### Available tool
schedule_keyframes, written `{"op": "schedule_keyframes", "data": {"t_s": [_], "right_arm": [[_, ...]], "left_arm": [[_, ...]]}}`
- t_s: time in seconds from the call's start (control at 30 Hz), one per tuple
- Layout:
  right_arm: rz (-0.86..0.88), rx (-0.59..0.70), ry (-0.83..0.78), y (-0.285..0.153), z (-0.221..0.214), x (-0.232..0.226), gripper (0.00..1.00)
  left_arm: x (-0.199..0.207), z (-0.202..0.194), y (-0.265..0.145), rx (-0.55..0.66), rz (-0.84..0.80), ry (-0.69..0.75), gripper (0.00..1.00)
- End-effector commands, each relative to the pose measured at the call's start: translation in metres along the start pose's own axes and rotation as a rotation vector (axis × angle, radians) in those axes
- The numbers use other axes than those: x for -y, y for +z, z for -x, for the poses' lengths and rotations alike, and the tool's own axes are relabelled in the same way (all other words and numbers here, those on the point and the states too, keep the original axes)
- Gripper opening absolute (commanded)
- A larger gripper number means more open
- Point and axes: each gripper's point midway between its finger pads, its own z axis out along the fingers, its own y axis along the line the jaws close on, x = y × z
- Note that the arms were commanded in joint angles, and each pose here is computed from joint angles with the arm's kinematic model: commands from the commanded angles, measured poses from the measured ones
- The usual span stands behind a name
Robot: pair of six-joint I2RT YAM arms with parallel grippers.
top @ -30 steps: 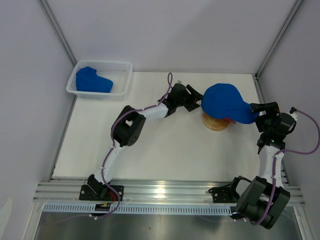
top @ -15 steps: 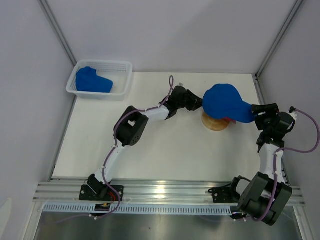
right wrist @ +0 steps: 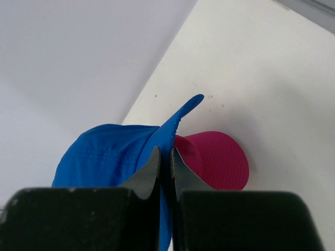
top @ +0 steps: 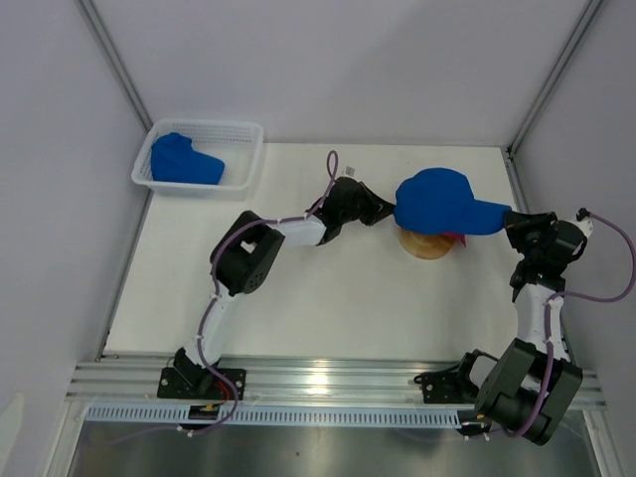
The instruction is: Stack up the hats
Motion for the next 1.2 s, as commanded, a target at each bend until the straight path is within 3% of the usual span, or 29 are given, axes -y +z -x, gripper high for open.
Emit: {"op": "schedule_keyframes", "data": {"t_s": [0.0,0.3,0.6,0.83,1.0,1.17], "right_arm": [[0.020,0.005,-0.064,0.000,0.002,-0.006,0.00],[0.111,0.028,-0.090,0.009,0.008,-0.017,0.00],[0.057,0.076,-0.015,0.012,0.015,0.004,0.00],[-0.045,0.076,0.018,0.018,0.003,0.038,0.00],[-0.013,0.079,-0.011,0.026,0.002,0.038,0.00],[-0.030,0.061,-0.043,0.034,-0.005,0.048,0.00]], "left_arm": [[0.082,0.028,-0.039,0.134,-0.159,0.155,0.01],[0.148,0.045,-0.076,0.244,-0.233,0.408,0.01],[0.205,0.054,-0.122,0.348,-0.271,0.581,0.01],[0.199,0.049,-0.131,0.335,-0.253,0.586,0.01],[0.191,0.040,-0.132,0.288,-0.241,0.593,0.01],[0.141,0.035,-0.125,0.266,-0.146,0.568,0.01]]}}
